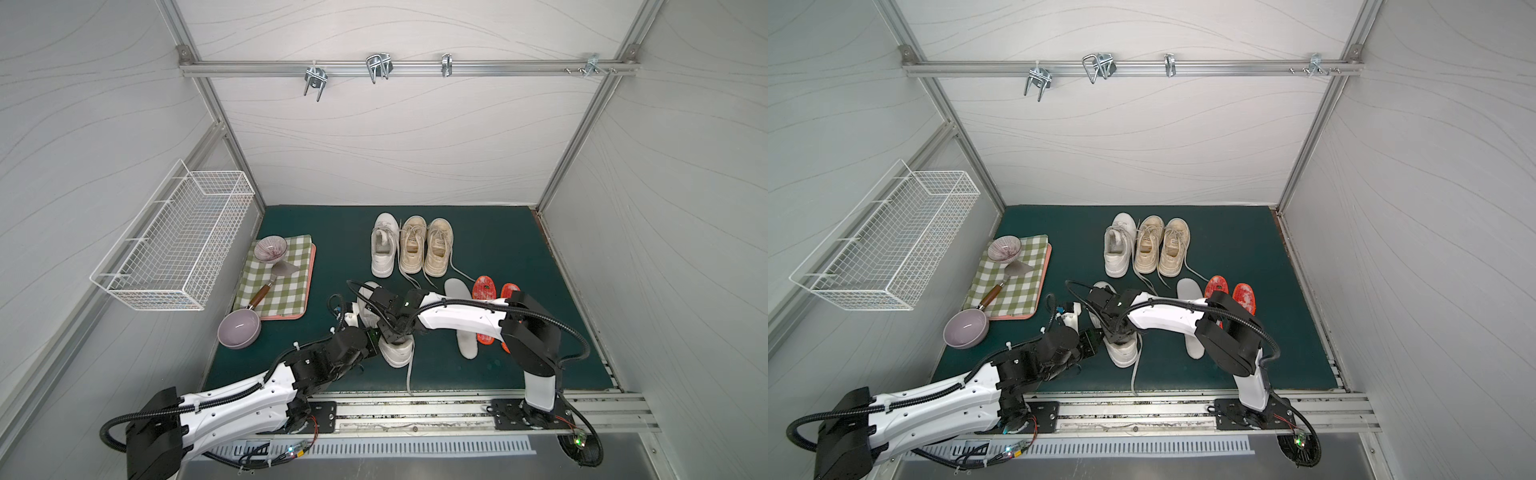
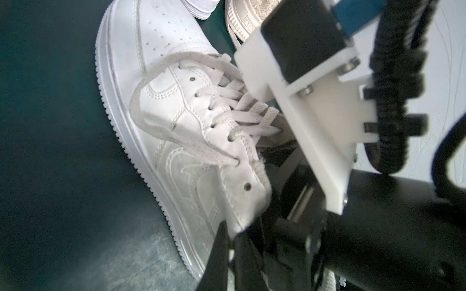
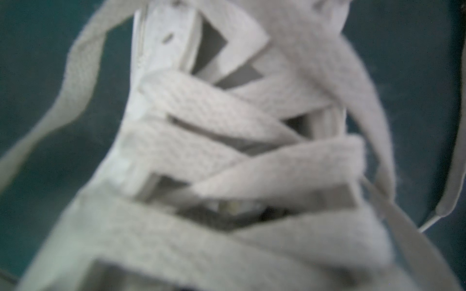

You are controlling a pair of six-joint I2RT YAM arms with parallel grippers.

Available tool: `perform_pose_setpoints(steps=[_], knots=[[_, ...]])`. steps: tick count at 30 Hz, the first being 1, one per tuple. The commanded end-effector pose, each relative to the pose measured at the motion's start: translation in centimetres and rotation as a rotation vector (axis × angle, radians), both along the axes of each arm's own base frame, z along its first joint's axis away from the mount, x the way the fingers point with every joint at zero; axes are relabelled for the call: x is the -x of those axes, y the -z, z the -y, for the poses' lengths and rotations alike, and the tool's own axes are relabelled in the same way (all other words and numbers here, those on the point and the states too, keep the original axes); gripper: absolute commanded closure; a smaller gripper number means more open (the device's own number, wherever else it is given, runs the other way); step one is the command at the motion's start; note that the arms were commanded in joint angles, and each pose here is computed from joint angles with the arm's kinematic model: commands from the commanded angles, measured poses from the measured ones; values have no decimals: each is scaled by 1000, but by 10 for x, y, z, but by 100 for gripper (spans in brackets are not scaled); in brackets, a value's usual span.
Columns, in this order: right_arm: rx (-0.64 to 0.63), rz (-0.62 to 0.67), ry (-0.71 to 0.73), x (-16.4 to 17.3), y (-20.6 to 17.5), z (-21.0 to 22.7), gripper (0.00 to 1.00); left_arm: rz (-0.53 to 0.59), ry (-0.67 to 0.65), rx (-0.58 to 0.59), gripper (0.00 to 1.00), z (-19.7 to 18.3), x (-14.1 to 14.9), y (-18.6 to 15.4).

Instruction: Remove the insole from the shoe

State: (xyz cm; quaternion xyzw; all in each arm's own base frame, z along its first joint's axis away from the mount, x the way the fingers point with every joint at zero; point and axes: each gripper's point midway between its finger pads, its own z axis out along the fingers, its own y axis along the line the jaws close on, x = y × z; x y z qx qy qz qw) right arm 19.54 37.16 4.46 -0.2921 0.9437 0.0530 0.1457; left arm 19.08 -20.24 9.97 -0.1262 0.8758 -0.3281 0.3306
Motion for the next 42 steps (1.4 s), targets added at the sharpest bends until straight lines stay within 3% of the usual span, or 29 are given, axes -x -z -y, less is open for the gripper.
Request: perform_pose_setpoints(steps=[1,11,42], knots=[[283,-88,106,-4,66,78,80,46,-57,13,100,-7,-8,-14],[76,-69,126,-1,33,56,100,28,-82,-13,100,-11,-8,-8],[-536,-136,26,23,-65,5,100,-30,-189,-135,100,-43,-4,10]])
